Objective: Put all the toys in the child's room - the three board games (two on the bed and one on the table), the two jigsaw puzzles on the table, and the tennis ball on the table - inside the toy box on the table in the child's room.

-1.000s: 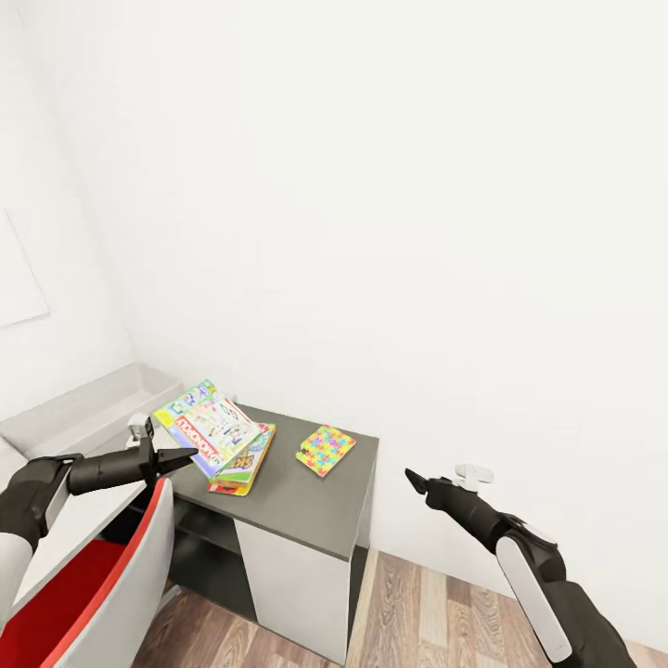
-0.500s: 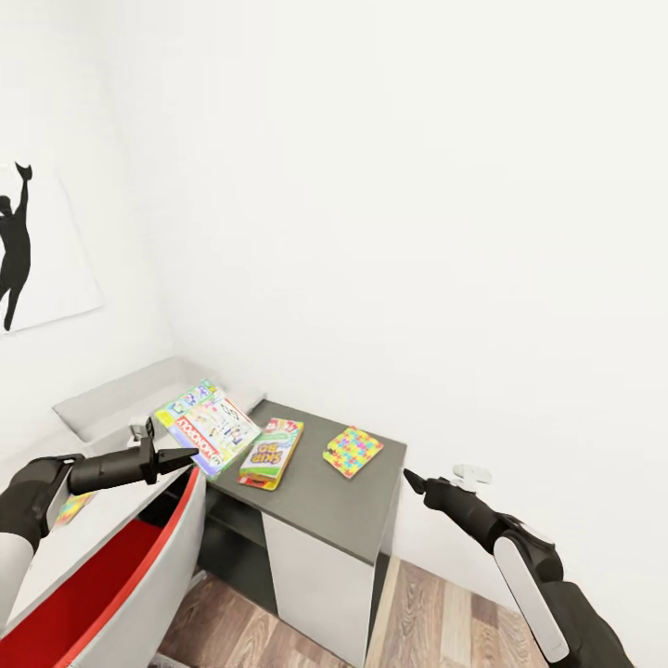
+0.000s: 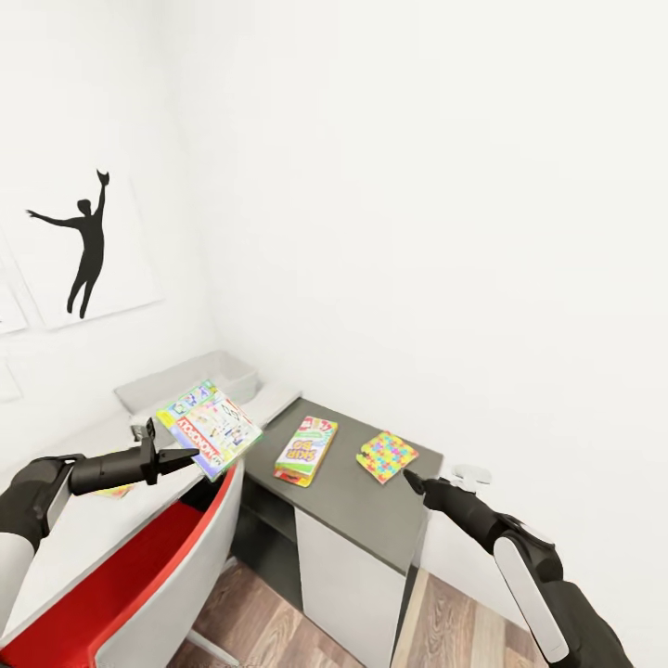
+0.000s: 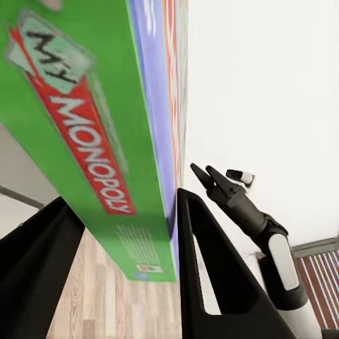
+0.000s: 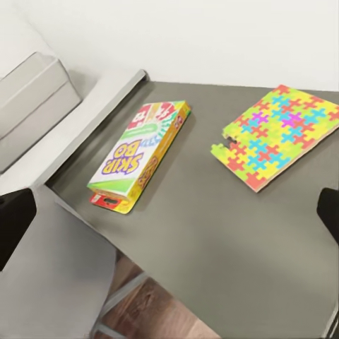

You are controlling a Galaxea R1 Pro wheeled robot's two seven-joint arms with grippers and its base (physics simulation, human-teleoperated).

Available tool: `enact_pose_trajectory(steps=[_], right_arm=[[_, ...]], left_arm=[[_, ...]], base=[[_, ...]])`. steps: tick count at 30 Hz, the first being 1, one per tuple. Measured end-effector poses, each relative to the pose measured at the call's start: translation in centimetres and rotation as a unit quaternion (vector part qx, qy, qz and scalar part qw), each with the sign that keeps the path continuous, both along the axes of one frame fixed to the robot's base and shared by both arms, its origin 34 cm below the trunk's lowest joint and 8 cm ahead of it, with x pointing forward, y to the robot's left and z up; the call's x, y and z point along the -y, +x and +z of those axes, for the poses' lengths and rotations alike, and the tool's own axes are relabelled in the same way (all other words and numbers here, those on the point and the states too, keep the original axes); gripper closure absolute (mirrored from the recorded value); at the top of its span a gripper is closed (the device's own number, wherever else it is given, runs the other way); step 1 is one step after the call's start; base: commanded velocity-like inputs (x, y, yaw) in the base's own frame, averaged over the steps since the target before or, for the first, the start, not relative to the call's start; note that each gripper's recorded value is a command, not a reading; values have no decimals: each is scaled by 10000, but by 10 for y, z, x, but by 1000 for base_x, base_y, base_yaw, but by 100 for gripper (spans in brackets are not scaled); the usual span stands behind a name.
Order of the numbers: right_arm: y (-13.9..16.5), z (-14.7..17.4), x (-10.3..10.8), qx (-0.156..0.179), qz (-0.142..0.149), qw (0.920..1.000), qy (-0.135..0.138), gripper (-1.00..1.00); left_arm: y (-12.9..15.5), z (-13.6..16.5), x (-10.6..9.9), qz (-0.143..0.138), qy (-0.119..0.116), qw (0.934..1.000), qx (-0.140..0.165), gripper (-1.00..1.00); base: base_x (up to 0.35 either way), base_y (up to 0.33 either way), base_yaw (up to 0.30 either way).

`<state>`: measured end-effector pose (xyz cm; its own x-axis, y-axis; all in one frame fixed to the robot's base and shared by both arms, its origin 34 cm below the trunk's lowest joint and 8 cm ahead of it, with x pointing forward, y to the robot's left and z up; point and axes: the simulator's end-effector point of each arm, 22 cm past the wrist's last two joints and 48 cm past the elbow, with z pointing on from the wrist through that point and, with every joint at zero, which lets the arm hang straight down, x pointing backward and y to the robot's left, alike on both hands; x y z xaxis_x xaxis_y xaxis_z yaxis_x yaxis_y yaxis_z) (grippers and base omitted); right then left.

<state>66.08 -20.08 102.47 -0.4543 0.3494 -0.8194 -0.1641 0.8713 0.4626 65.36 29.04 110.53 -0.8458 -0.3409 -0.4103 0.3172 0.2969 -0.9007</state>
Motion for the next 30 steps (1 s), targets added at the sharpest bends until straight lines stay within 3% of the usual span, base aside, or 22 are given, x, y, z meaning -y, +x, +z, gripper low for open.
enact_pose_trajectory(steps=[30], right_arm=[[0, 8, 0, 72, 0, 10000, 0, -100]], left_arm=[[-2, 8, 1, -6, 0, 10000, 71, 100]], base=[[0, 7, 273]])
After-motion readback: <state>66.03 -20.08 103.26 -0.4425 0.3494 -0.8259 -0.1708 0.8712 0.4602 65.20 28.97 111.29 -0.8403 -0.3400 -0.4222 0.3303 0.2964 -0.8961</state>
